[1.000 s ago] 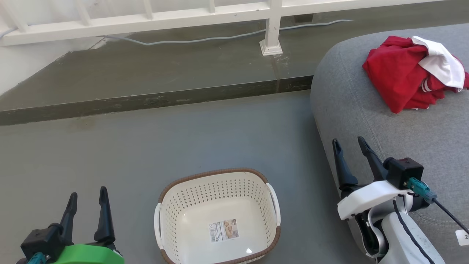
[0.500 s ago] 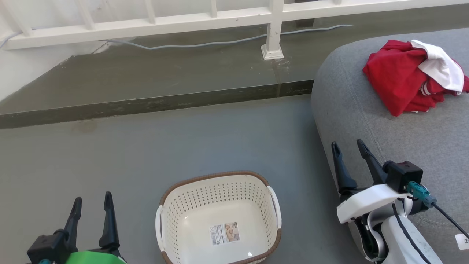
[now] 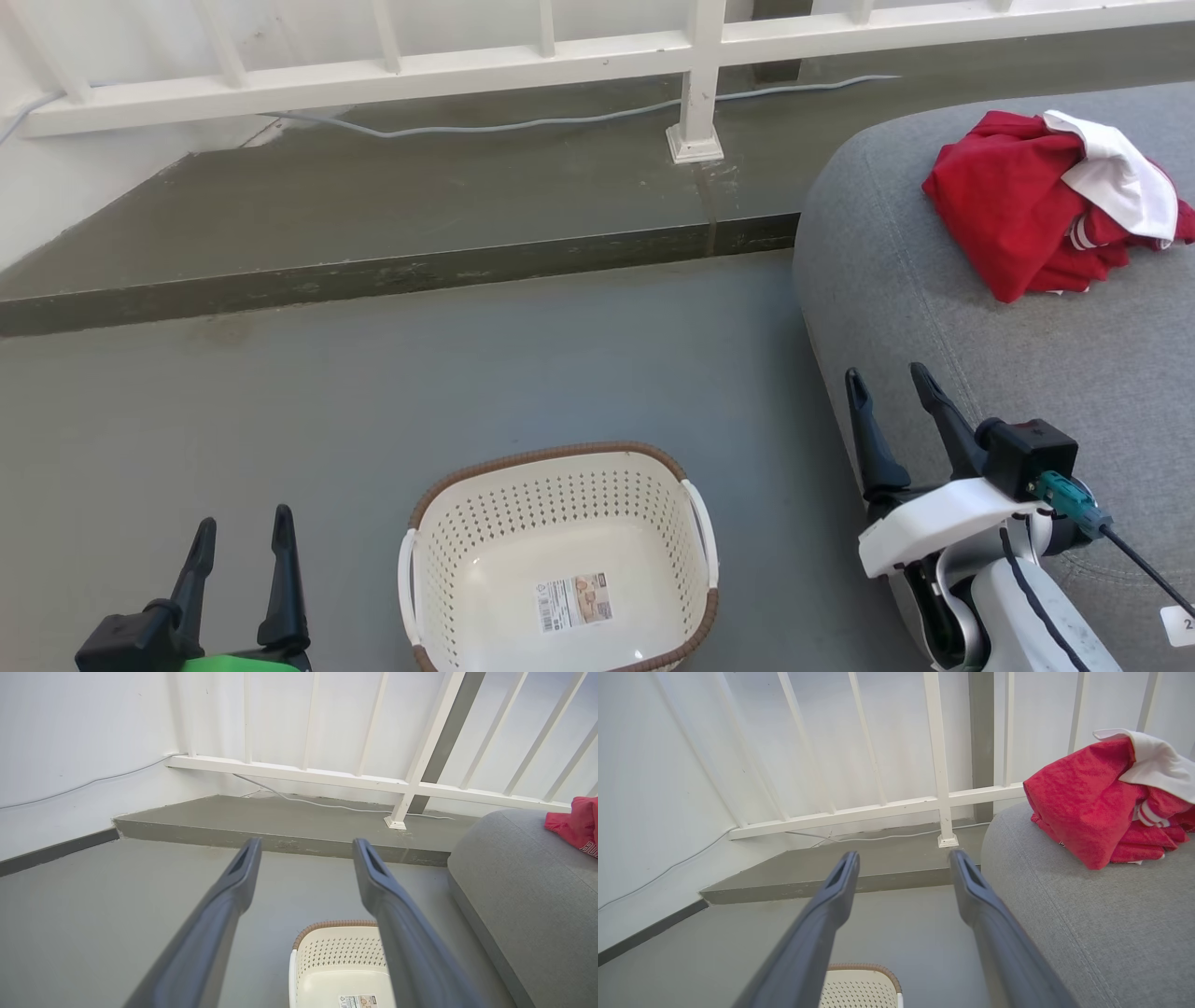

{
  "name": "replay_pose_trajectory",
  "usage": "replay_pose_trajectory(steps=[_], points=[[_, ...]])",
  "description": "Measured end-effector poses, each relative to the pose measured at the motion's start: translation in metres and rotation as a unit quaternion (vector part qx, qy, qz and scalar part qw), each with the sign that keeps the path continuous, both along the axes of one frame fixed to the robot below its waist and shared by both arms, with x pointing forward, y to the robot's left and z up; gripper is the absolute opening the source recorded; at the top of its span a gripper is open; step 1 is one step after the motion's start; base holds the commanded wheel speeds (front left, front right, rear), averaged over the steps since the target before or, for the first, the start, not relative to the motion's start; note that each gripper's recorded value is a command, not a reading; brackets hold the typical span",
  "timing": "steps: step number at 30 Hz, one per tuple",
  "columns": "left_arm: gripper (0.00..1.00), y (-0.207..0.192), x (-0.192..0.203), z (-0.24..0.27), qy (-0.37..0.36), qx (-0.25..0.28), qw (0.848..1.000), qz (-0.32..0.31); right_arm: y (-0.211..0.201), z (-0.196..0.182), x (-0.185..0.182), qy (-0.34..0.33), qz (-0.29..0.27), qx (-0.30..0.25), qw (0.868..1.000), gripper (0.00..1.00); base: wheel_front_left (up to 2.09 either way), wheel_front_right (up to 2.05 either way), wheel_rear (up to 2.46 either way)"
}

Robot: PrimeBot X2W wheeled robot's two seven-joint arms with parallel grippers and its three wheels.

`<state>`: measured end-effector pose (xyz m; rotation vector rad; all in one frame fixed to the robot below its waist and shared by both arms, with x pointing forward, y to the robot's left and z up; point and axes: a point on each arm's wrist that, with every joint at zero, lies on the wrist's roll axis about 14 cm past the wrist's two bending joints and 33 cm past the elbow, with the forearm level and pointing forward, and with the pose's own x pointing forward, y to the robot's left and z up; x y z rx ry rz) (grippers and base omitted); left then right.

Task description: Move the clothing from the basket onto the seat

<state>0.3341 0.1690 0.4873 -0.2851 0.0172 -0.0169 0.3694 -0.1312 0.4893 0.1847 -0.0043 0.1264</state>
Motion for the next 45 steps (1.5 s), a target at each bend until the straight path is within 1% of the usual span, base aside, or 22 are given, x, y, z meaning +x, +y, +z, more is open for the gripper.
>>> replay_pose_trajectory(steps=[4, 5, 6, 8, 11, 17, 23, 28, 35, 45], points=[[1.00, 0.000, -0.001, 0.000, 0.000, 0.002, 1.000, -0.001, 0.000, 0.001, 0.000, -0.002, -0.002, 0.000, 1.000, 1.00, 0.00, 0.00, 0.00], [0.00, 0.000, -0.001, 0.000, -0.001, 0.001, 1.000, 0.000, 0.000, 0.001, 0.001, -0.002, -0.003, 0.000, 1.000, 0.00, 0.00, 0.00, 0.00], [0.00, 0.001, -0.001, 0.001, -0.002, 0.001, 1.000, 0.001, 0.000, 0.001, 0.000, -0.001, -0.003, 0.000, 1.000, 0.00, 0.00, 0.00, 0.00], [0.00, -0.004, -0.004, -0.012, 0.020, -0.004, 1.000, -0.002, -0.001, -0.014, -0.006, 0.023, -0.004, -0.002, 1.000, 0.00, 0.00, 0.00, 0.00], [0.00, -0.008, -0.006, -0.017, 0.029, -0.016, 0.999, -0.001, -0.002, -0.028, -0.014, 0.045, -0.006, -0.002, 0.999, 0.00, 0.00, 0.00, 0.00], [0.00, -0.008, -0.007, -0.019, 0.035, -0.038, 0.999, -0.001, -0.005, -0.027, -0.013, 0.047, -0.013, 0.026, 0.998, 0.00, 0.00, 0.00, 0.00], [0.00, -0.006, -0.008, -0.023, 0.049, -0.087, 0.995, 0.009, -0.009, -0.026, -0.012, 0.055, -0.024, 0.069, 0.996, 0.00, 0.00, 0.00, 0.00], [0.00, -0.002, -0.008, -0.028, 0.062, -0.116, 0.991, 0.017, -0.015, -0.028, -0.011, 0.068, -0.039, 0.117, 0.990, 0.00, 0.00, 0.00, 0.00], [0.00, 0.002, -0.008, -0.031, 0.072, -0.155, 0.985, 0.027, -0.021, -0.030, -0.010, 0.079, -0.051, 0.160, 0.983, 0.00, 0.00, 0.00, 0.00], [0.00, 0.004, -0.003, -0.034, 0.084, -0.217, 0.972, 0.035, -0.028, -0.032, -0.008, 0.093, -0.066, 0.228, 0.967, 0.00, 0.00, 0.00, 0.00]])
